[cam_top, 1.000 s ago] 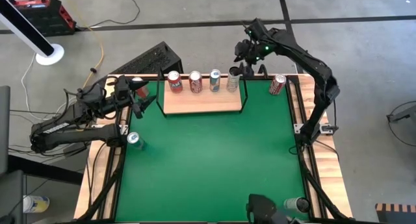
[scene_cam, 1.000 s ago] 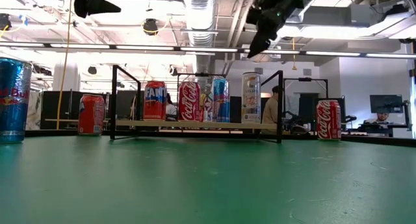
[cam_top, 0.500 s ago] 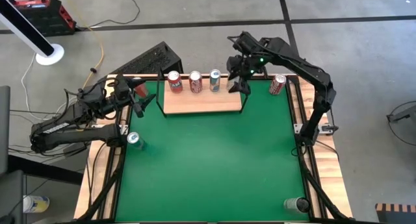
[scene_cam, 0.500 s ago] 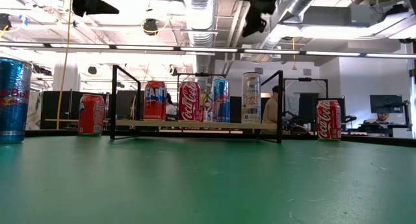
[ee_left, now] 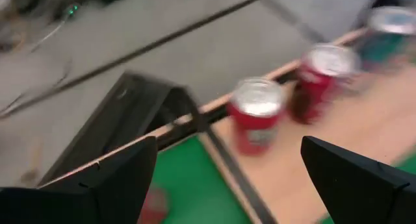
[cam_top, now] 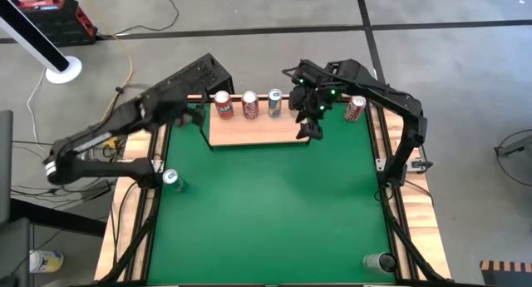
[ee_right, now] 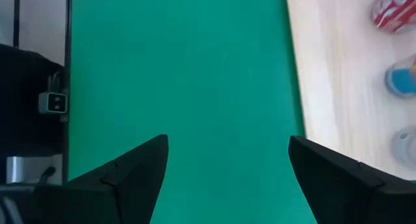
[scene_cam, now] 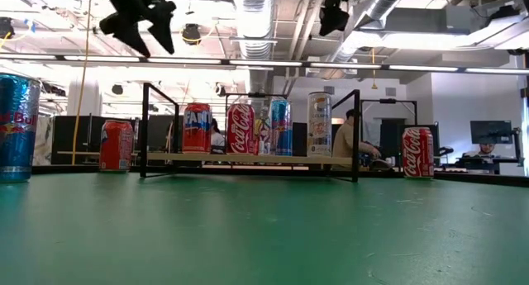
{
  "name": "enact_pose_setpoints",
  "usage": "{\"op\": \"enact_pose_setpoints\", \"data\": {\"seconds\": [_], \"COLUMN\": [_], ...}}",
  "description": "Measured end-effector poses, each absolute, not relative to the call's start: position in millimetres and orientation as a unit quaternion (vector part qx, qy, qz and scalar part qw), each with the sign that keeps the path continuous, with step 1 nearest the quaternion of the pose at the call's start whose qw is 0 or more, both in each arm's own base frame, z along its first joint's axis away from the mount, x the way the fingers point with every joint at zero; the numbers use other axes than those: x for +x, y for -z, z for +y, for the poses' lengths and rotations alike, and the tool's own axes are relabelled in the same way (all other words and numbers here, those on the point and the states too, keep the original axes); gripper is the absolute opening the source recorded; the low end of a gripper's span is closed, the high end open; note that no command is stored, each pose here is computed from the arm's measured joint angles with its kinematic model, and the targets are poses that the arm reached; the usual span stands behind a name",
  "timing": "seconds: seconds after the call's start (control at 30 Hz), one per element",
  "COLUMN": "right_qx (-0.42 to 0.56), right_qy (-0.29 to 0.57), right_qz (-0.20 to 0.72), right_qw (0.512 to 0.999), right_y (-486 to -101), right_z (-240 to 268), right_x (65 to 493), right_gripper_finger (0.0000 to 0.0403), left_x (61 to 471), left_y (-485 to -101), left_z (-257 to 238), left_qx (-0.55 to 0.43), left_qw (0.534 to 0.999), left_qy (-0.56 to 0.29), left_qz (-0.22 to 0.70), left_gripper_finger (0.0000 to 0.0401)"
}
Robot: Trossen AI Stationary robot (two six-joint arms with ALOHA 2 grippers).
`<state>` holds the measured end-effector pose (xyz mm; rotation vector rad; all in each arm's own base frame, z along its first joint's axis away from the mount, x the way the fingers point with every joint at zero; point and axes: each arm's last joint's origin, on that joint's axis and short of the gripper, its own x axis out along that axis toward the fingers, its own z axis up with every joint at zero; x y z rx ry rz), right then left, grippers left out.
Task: Place canned beverage on shelf
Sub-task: Put the orange soda can, aligned with the other orange soda can on the shelf
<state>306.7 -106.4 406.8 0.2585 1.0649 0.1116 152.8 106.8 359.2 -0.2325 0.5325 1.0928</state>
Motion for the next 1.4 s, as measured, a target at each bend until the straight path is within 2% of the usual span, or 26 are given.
{"op": "enact_pose_setpoints", "data": {"seconds": [0.13, 0.33, 0.6, 0.9, 1.2, 1.4], "right_qx": [0.119, 0.095, 0.063, 0.031, 0.015, 0.005], "right_qy": [-0.063, -0.075, -0.094, -0.116, -0.127, -0.132], "right_qz": [0.515, 0.506, 0.504, 0.495, 0.497, 0.493], "right_qw": [0.847, 0.854, 0.856, 0.861, 0.858, 0.860], "right_y": [-409, -417, -424, -429, -432, -434], "right_z": [-95, -77, -57, -51, -49, -49], "right_x": [305, 302, 298, 293, 285, 283], "right_gripper_finger": [0.0344, 0.0344, 0.0344, 0.0344, 0.0344, 0.0344], "left_x": [162, 163, 143, 131, 126, 129], "left_y": [-380, -399, -376, -350, -339, -339], "left_z": [139, 185, 226, 256, 268, 266], "left_qx": [-0.153, -0.186, -0.290, -0.336, -0.397, -0.393], "left_qw": [0.758, 0.691, 0.636, 0.580, 0.569, 0.568], "left_qy": [-0.541, -0.585, -0.573, -0.577, -0.553, -0.554], "left_qz": [0.329, 0.381, 0.429, 0.467, 0.461, 0.464], "left_gripper_finger": [0.0366, 0.0366, 0.0366, 0.0366, 0.0366, 0.0366]}}
